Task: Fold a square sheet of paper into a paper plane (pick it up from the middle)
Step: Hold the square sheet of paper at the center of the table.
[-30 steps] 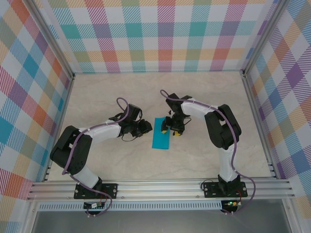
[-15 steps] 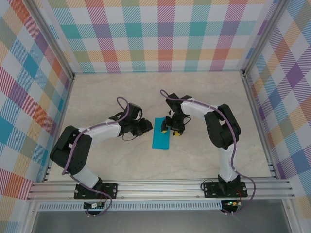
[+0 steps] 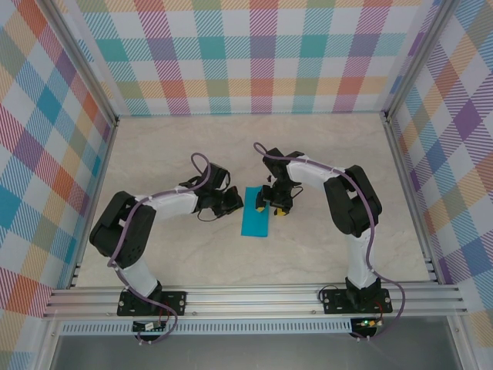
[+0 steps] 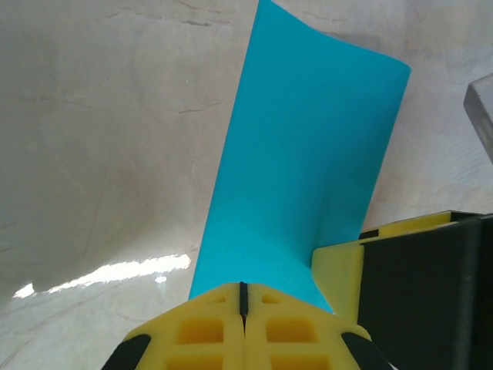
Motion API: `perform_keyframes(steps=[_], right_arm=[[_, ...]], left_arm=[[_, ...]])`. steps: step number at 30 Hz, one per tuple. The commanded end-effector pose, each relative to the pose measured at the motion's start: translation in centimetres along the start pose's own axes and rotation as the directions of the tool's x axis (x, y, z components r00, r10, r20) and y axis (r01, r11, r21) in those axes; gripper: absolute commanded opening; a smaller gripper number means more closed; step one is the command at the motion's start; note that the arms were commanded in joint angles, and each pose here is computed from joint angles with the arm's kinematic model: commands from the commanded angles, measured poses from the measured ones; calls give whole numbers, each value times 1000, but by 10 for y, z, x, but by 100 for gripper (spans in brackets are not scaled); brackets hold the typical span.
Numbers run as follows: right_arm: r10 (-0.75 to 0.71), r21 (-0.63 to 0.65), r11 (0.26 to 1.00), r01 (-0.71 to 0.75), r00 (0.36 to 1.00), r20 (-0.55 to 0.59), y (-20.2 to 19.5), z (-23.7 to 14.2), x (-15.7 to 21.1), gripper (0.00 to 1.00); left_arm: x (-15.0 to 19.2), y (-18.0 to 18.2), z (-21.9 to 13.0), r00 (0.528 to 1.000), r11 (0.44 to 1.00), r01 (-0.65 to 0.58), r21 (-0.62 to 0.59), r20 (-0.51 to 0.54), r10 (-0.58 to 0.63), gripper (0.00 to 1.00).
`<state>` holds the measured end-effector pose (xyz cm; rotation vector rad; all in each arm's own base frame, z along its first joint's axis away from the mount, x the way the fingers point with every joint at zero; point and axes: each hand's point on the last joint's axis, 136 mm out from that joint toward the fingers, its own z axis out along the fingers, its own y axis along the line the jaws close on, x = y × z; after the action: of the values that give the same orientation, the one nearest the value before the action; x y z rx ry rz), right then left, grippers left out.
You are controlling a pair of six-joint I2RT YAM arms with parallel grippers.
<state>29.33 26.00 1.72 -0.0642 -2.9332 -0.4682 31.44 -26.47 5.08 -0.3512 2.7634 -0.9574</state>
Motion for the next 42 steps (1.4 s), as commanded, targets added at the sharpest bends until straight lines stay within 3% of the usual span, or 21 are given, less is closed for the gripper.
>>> perform_keyframes(steps=[1,17,30,39,42], right_arm=[[49,166,985,-37,996,-68,-48,46,10,61],[54,167,985,-41,996,-73,-50,48,12,62],[35,112,993,-29,998,-53,-35,38,8,63],[-9,-117,993,28,987,162,5,-42,-8,65],[11,-238,970,39,979,205,12,-61,-7,55]], left_arm=[[-1,-17,7,999,998,-27,48,-16,28,0],[4,-16,36,997,998,-20,62,-69,24,0],[23,29,49,995,995,-16,-98,-104,5,0],[25,36,48,994,991,-31,-126,-109,17,0],[25,36,47,994,991,-33,-128,-108,19,0]])
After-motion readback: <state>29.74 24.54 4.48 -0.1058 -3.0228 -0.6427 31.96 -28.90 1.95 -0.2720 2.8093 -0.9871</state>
